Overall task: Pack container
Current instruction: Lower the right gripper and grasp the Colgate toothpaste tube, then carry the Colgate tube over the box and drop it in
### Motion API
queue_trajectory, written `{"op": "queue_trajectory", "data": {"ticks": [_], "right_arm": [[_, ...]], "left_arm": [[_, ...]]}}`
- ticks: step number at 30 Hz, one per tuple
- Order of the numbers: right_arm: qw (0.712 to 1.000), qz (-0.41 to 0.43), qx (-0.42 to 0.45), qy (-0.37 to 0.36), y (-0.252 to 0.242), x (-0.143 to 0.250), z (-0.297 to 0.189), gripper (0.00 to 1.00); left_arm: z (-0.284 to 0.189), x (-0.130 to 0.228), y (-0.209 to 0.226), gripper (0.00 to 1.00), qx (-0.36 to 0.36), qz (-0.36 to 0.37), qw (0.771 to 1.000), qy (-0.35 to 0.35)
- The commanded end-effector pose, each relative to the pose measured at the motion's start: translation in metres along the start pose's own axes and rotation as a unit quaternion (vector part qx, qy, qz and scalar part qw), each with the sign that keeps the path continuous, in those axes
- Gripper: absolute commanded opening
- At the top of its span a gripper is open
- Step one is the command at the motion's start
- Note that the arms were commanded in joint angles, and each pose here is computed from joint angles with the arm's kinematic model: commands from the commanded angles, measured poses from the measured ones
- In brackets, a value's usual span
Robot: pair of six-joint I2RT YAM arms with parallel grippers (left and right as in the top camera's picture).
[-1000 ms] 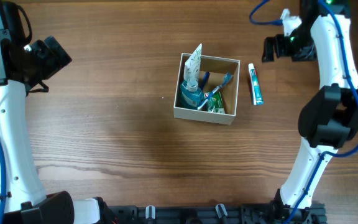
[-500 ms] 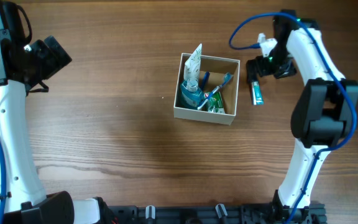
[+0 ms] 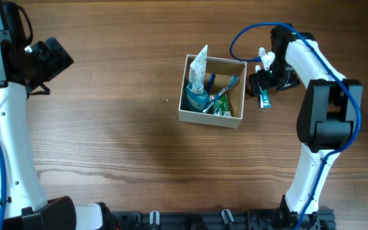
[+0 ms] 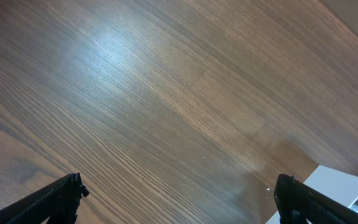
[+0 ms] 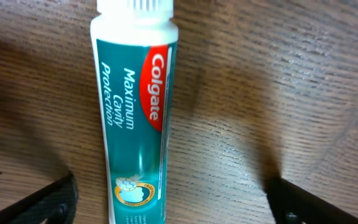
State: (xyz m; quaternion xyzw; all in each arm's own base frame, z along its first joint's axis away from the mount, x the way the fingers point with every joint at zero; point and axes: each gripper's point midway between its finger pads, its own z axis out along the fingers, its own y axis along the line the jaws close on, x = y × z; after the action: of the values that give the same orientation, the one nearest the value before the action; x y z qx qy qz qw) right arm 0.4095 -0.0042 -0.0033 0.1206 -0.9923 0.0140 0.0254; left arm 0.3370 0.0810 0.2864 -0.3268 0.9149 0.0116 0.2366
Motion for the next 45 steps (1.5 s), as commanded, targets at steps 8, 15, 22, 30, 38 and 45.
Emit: {"op": "queue_trajectory", "data": {"ticks": [8,15,22,30,38,45], "right_arm": [[0.999,0.043,0.03,-0.016,-0.011,-0.007,0.008,0.34],[0.998,0.044,0.033,-0.019,-0.013,-0.009,0.006,0.09],[0.992,0.077,0.085,-0.044,-0.035,-0.025,-0.025,0.04],[0.98,0.121,0.089,-0.133,-0.043,-0.058,-0.122,0.04],[0.971,0.158,-0.028,-0.175,0.009,-0.035,-0.204,0.04],[0.947,0.227,-0.177,-0.143,0.092,-0.01,-0.24,0.04]], "left_arm": [[0.001,-0.001,0.001,1.0,-0.002,-0.001,1.0,0.0],[0.001,-0.001,0.001,1.0,-0.002,-0.001,1.0,0.0],[0.001,-0.001,0.001,1.0,-0.002,-0.001,1.0,0.0],[0.001,-0.001,0.001,1.0,-0.002,-0.001,1.0,0.0],[0.001,-0.001,0.001,1.0,-0.002,-0.001,1.0,0.0],[0.001,-0.001,0.001,1.0,-0.002,-0.001,1.0,0.0]]}}
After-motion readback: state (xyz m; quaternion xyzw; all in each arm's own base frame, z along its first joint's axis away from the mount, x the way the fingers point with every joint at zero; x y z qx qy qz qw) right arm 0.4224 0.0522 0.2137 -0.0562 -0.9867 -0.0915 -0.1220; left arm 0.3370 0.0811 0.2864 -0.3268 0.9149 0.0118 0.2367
